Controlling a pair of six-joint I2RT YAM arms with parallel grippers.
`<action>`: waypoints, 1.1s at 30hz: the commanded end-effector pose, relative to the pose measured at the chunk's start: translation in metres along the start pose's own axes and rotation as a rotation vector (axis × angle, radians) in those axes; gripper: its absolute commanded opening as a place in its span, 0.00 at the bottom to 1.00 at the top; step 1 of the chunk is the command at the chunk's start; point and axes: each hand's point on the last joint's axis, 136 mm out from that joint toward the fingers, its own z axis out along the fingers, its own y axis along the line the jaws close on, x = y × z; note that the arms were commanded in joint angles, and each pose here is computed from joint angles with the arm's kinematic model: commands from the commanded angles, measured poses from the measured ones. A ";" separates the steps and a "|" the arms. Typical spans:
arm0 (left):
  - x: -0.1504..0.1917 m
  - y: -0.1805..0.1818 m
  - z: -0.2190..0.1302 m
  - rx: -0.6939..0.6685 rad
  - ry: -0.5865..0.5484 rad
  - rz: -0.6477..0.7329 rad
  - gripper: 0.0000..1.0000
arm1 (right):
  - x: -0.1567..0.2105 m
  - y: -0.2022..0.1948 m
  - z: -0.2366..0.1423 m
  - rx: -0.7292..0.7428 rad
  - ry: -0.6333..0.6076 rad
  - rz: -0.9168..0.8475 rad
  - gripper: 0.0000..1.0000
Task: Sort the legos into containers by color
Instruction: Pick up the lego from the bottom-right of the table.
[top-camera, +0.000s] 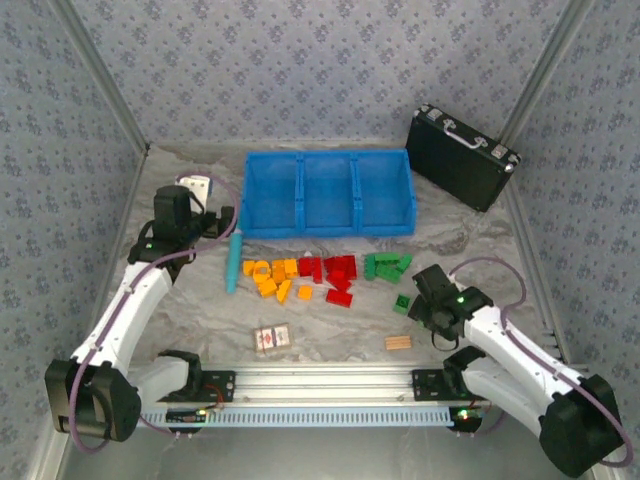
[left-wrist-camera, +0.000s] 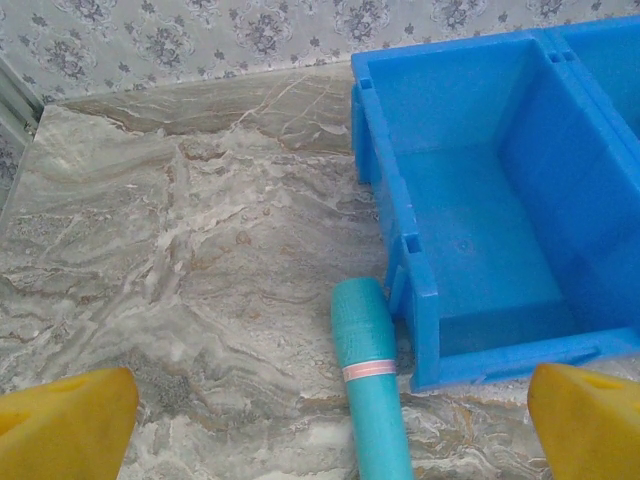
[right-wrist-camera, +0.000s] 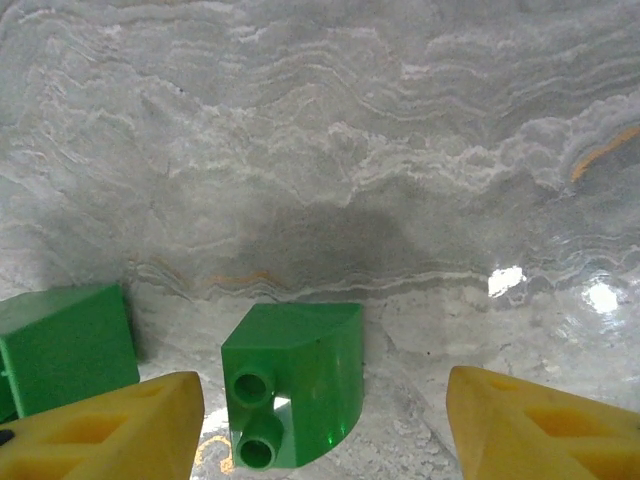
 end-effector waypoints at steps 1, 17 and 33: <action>-0.005 -0.003 0.002 0.008 -0.016 0.019 1.00 | -0.002 0.005 0.002 -0.009 0.005 -0.011 0.65; -0.002 -0.013 0.005 0.067 -0.001 0.041 1.00 | -0.001 0.009 0.010 0.026 0.061 -0.010 0.45; 0.016 -0.072 -0.007 0.357 0.020 0.124 1.00 | -0.009 0.010 0.011 0.024 0.058 -0.030 0.27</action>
